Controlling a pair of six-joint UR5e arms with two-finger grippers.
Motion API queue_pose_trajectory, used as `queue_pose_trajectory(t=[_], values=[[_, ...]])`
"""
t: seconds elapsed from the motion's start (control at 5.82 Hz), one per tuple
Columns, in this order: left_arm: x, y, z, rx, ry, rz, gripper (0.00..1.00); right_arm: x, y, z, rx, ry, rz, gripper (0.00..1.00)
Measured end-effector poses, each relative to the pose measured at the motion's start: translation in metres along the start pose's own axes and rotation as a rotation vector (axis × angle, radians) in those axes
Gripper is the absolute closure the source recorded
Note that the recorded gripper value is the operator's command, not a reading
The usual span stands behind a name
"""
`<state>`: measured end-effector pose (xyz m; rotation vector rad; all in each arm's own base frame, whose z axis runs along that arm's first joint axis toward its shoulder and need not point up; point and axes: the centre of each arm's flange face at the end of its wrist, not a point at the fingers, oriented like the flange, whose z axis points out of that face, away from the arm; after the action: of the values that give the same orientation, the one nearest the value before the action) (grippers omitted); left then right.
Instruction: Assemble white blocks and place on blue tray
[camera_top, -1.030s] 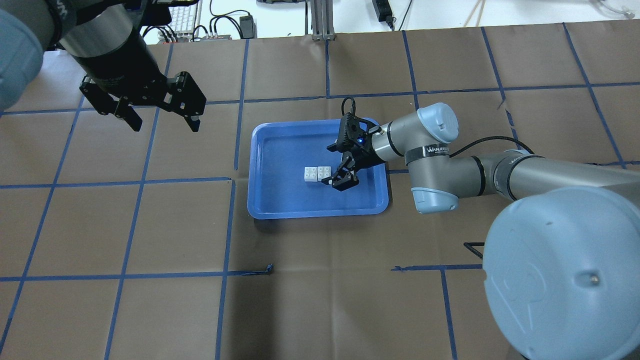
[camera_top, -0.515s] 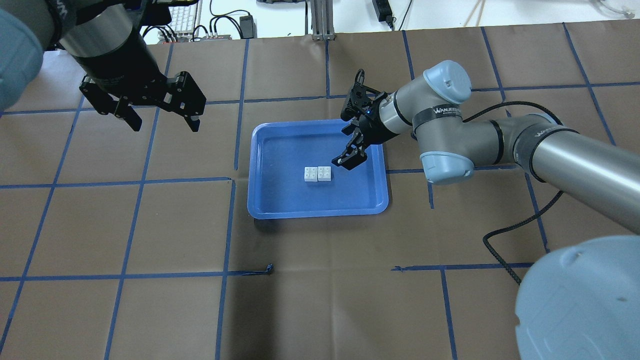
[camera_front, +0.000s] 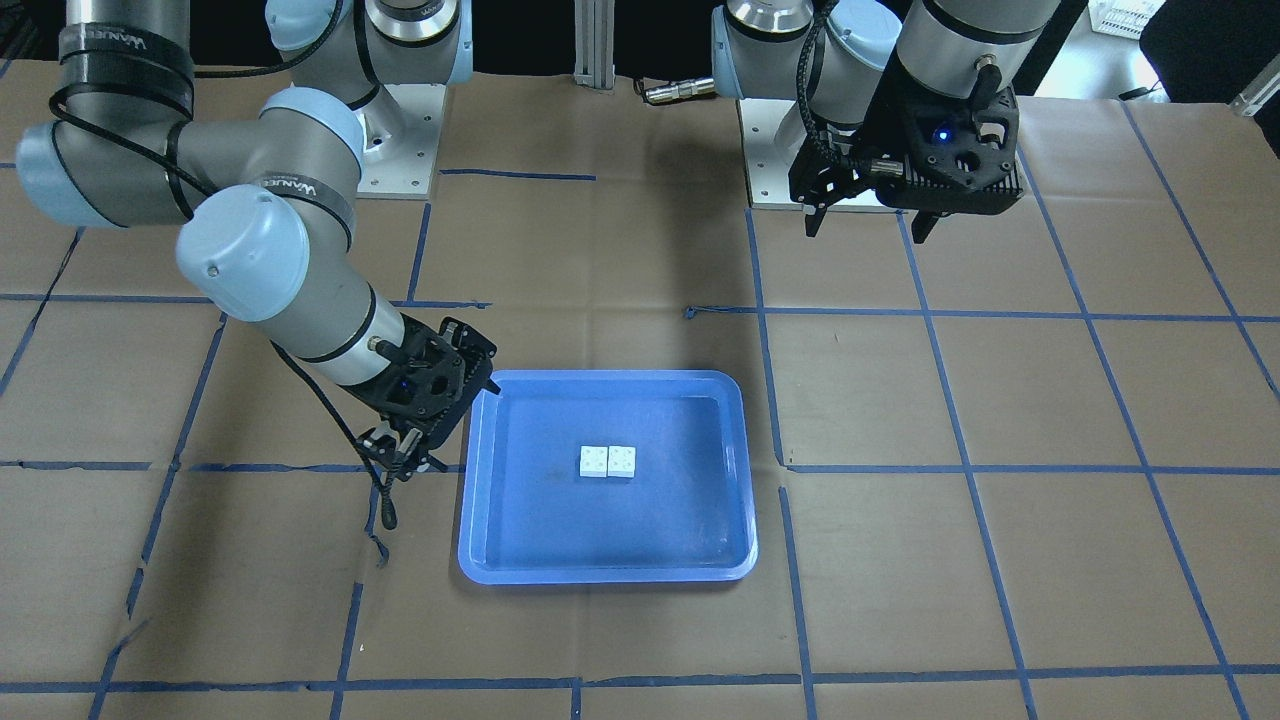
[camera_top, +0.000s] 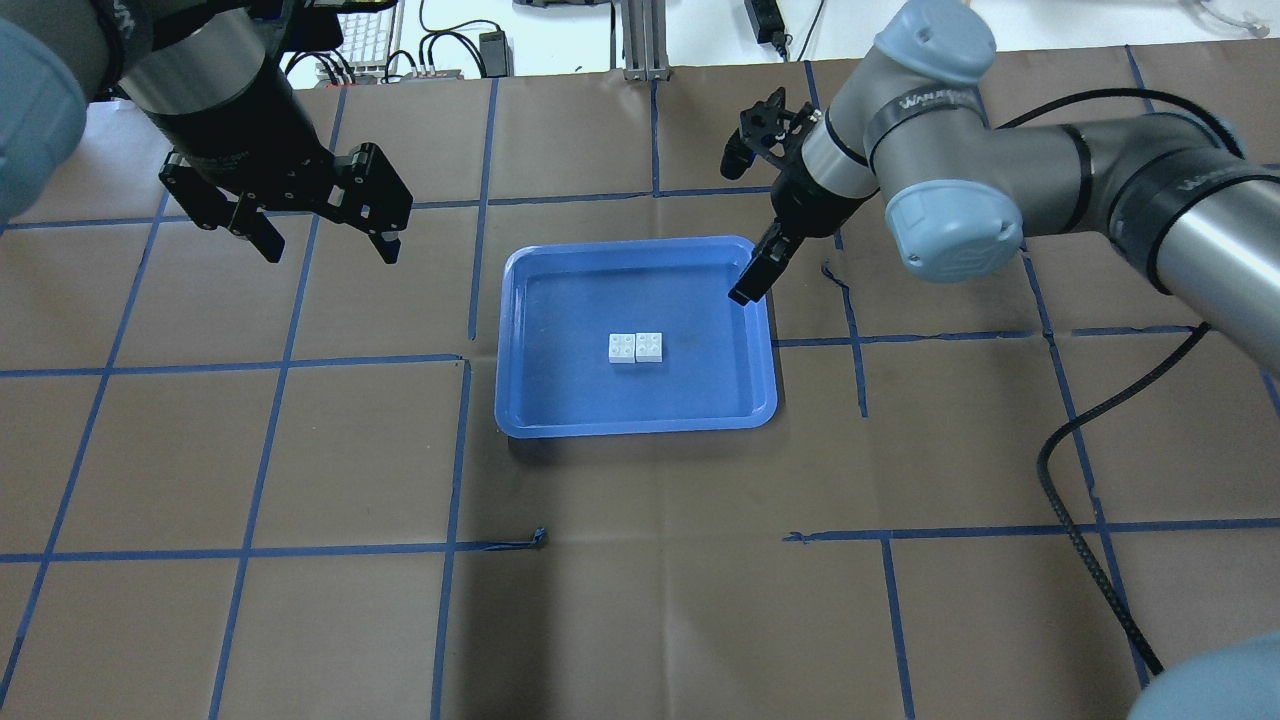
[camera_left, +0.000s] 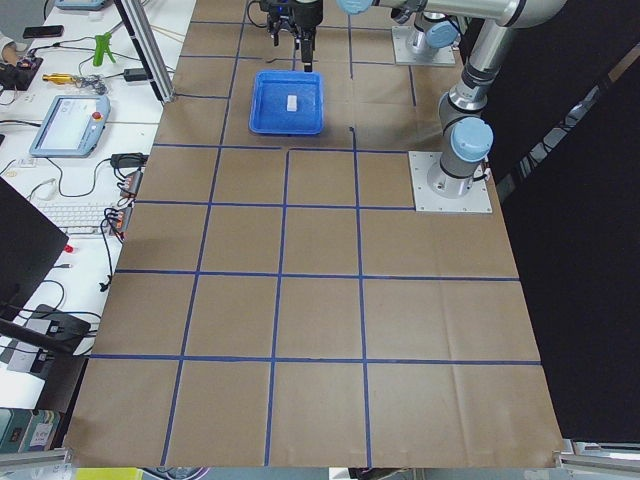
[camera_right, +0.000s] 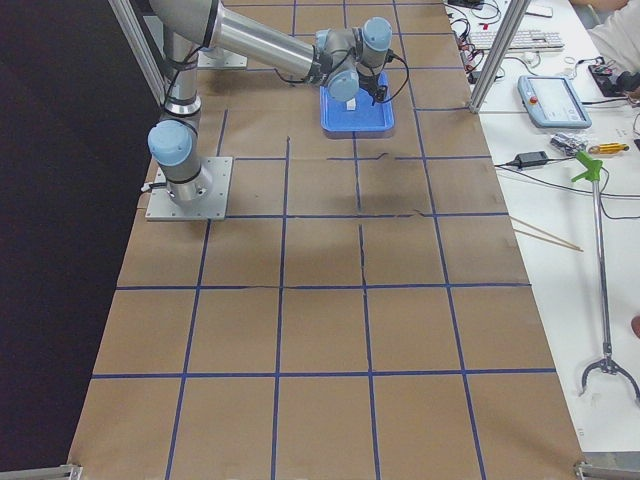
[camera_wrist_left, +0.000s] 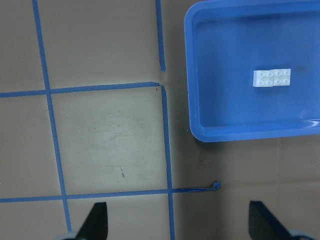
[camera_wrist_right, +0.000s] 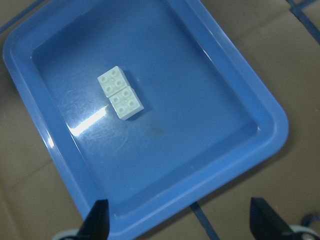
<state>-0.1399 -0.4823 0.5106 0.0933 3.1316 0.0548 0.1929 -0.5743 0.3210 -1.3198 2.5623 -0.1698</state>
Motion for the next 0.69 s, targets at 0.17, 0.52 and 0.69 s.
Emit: queue_pose_trajectory(t=[0.17,0.52,0.69], values=[[0.000,0.000,0.000,0.000,-0.001,0.000,0.01,0.009,0.009,-0.030,-0.075,0.044,0.119,0.00],[0.000,0.000,0.000,0.000,-0.001,0.001,0.01,0.011,0.035,-0.101,-0.198,0.130,0.429,0.00],[0.000,0.000,0.000,0.000,-0.001,0.000,0.01,-0.002,0.043,-0.137,-0.227,0.193,0.591,0.00]])
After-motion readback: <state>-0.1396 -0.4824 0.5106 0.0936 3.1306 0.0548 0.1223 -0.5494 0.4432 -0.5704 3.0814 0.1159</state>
